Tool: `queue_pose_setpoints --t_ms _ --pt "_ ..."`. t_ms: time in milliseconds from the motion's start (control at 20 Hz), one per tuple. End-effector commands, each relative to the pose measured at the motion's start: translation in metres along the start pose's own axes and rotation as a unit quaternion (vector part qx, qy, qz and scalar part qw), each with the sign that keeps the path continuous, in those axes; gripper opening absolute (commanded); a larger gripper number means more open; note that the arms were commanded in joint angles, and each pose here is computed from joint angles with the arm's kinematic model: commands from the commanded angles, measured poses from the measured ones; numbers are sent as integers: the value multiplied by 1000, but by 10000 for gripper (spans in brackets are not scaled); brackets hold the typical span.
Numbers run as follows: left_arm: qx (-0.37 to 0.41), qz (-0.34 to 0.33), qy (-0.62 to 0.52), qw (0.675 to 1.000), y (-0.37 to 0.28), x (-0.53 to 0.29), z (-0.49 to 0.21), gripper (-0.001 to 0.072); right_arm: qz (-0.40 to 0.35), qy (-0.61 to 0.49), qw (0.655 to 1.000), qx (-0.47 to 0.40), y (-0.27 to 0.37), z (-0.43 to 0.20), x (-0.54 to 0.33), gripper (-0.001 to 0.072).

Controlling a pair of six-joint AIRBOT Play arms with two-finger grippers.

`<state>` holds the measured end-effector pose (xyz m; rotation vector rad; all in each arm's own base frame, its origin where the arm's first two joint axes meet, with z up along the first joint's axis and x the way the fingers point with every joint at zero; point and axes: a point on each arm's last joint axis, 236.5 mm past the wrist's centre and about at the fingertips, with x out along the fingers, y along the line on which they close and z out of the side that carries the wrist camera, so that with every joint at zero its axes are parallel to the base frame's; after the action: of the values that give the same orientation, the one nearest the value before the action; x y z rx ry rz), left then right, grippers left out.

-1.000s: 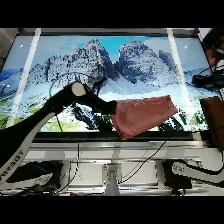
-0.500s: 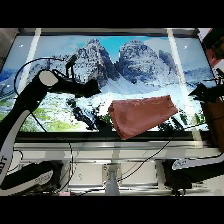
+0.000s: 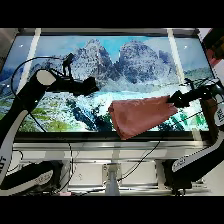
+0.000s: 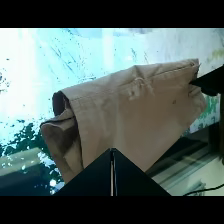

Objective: Fold the clothes and pants, and hang the long-sleeved shirts on hangers.

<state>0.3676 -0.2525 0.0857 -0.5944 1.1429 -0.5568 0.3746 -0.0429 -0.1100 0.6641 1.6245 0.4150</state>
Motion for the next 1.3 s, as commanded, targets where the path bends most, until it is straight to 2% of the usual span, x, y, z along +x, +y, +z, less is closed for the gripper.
queue_pose_setpoints --t_ms 0,100,150,200,250,300,350,550,700,800,1000,1150,1250 --pt "0 0 -2 1000 0 -1 1 17 -12 30 999 -29 11 0 26 524" --pt "2 0 -2 1000 0 -1 1 17 -16 41 998 -45 23 -1 36 523" --pt "2 0 -2 1000 0 -1 1 18 -17 48 997 -54 30 -2 42 485" --pt "3 0 -2 1000 0 -1 1 17 -20 54 996 -63 36 -2 47 353" --pt "16 0 -2 1000 0 -1 1 17 -22 59 995 -72 42 -3 52 171" --pt "39 0 -2 999 0 -1 1 17 -23 65 993 -93 48 -4 57 77" --pt "63 0 -2 998 0 -1 1 17 -23 71 991 -112 55 -6 60 35" --pt "119 2 -13 993 3 -8 8 16 -7 12 986 -166 99 18 38 17" --pt "170 9 -50 984 5 -35 25 17 -48 -111 971 -208 127 58 -32 17" --pt "213 19 -88 973 6 -64 40 16 -84 -198 955 -205 133 76 -93 17" --pt "210 46 -172 961 14 -131 66 17 -194 -363 906 -103 87 81 -234 17" --pt "254 138 -199 936 41 -171 72 17 -232 -445 865 18 27 48 -320 17" --pt "283 195 -202 917 54 -190 72 17 -230 -487 834 121 -22 14 -363 17"
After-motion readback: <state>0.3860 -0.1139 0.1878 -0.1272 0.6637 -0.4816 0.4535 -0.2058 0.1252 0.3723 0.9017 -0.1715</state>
